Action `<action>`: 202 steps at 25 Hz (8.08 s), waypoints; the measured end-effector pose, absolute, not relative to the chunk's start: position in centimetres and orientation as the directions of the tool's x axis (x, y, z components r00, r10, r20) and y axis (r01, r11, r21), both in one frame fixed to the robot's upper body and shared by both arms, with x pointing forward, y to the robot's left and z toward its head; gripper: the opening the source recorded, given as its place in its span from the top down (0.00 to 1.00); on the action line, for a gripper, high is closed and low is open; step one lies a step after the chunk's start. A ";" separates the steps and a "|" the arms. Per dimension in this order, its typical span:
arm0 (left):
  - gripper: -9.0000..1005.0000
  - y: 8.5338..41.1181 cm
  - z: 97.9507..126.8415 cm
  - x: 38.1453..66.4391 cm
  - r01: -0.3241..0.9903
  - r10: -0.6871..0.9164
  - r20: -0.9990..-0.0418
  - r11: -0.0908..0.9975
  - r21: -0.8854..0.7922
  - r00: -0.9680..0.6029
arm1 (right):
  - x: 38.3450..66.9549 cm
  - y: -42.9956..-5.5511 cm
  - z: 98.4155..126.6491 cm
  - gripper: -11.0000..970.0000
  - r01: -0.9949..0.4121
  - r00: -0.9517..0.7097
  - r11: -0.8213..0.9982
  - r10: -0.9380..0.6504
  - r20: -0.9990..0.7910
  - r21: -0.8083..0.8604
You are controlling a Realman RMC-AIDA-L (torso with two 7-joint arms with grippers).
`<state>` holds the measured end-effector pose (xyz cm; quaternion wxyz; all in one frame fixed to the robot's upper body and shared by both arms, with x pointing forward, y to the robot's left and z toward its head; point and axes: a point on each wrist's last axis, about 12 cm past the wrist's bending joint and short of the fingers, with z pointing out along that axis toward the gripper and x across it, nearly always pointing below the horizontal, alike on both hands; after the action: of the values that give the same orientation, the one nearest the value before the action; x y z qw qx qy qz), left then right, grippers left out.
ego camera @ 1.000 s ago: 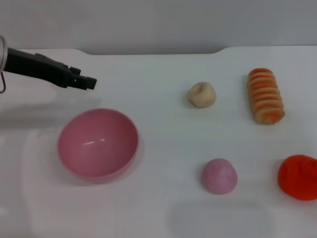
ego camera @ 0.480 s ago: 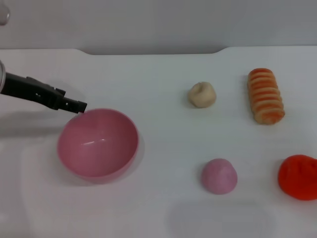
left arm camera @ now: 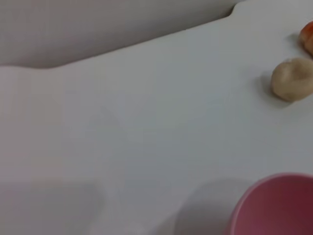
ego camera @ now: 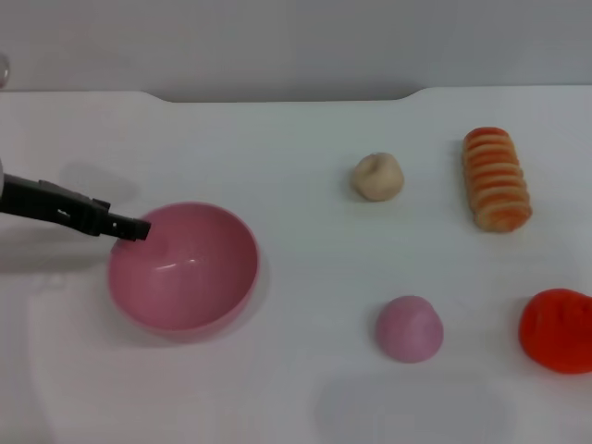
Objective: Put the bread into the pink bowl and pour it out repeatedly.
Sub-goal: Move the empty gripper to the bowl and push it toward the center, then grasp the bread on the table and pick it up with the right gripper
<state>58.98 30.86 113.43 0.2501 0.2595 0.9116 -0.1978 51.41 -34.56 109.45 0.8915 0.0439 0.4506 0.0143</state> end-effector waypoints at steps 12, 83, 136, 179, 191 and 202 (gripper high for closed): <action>0.21 30.1 111.1 58.2 0.565 0.410 -0.496 0.798 -0.212 -0.766 | 51.9 -34.2 109.9 0.29 -0.005 0.606 0.996 0.072 -0.792 0.086; 0.95 28.5 112.5 60.8 0.583 0.459 -0.570 0.812 -0.042 -0.681 | 62.1 -27.5 121.8 0.26 -0.729 -0.673 0.551 -0.468 -0.572 0.407; 0.95 23.4 114.7 63.1 0.708 0.585 -0.578 0.706 0.018 -0.569 | 64.1 -29.4 109.4 0.18 -0.144 -0.715 0.970 0.034 -0.698 0.195; 0.95 21.2 115.0 63.5 0.742 0.626 -0.566 0.669 0.035 -0.537 | 64.3 -26.2 106.6 0.18 -0.185 -0.755 0.969 -0.035 -0.655 0.161; 0.95 21.4 114.7 63.5 0.739 0.624 -0.565 0.673 0.038 -0.539 | 64.3 -24.3 106.5 0.41 -0.282 -0.732 0.956 -0.163 -0.662 0.077; 0.95 21.1 114.4 63.5 0.738 0.624 -0.570 0.673 0.044 -0.535 | 64.3 -24.1 106.5 0.58 -0.298 -0.687 0.954 -0.201 -0.699 0.018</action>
<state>63.54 21.06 114.42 0.2818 0.3913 0.8702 -0.1012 64.34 -24.13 106.54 0.3718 -0.1361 0.9160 0.0652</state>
